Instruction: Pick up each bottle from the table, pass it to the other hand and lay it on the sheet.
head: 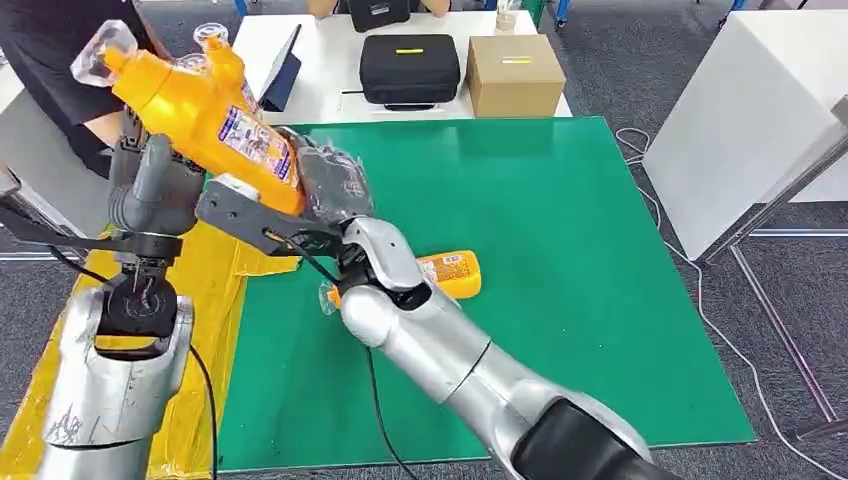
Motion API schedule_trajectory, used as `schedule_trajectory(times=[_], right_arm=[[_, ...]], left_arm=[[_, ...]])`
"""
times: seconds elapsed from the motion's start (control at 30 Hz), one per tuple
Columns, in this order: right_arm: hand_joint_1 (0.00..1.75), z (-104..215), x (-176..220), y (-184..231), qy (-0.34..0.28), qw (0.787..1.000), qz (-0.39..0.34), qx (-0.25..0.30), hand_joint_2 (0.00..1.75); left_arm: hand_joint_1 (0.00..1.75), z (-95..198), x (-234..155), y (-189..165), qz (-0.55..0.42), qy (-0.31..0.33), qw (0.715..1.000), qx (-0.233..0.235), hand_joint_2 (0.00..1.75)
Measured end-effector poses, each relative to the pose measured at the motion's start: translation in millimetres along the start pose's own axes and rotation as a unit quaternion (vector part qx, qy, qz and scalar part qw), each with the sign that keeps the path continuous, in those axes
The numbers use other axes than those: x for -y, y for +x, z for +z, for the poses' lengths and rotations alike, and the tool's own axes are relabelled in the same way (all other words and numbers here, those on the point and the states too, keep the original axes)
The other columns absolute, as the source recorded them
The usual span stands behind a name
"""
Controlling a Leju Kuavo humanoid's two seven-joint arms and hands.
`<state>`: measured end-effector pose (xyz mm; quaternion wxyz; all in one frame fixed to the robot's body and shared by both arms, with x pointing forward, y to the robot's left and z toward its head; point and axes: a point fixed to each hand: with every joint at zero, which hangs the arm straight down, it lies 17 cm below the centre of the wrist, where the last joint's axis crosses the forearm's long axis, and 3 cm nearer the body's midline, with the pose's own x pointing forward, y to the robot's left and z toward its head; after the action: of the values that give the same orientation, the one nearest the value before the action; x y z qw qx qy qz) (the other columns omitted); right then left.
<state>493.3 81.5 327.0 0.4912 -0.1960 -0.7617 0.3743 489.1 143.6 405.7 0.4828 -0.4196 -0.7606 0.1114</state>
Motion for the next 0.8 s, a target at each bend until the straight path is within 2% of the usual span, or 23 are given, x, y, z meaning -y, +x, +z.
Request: schedule_trajectory(times=[0.17,0.4,0.57,0.67,0.8], right_arm=[[1.75,1.2,-5.2,4.6,-0.004,0.999,0.043,0.000,1.75],[1.75,4.7,-14.7,11.0,0.008,0.998,0.058,-0.002,1.75],[1.75,4.7,-14.7,11.4,0.009,0.998,0.059,-0.002,1.75],[1.75,4.1,-13.9,29.9,0.010,0.997,0.077,0.023,1.75],[1.75,4.3,-14.1,29.8,0.009,0.996,0.084,0.022,1.75]], left_arm=[[0.00,1.9,-2.8,-6.0,0.000,0.007,1.000,-0.010,1.75],[0.00,2.0,-13.7,-20.2,-0.003,0.022,0.999,-0.035,1.75],[0.00,2.1,-14.1,-20.9,-0.003,0.023,0.999,-0.036,1.75],[0.00,4.0,-19.1,-36.9,-0.007,0.030,0.998,-0.057,1.75],[0.00,4.4,-20.2,-43.4,-0.038,0.034,0.997,-0.065,1.75]])
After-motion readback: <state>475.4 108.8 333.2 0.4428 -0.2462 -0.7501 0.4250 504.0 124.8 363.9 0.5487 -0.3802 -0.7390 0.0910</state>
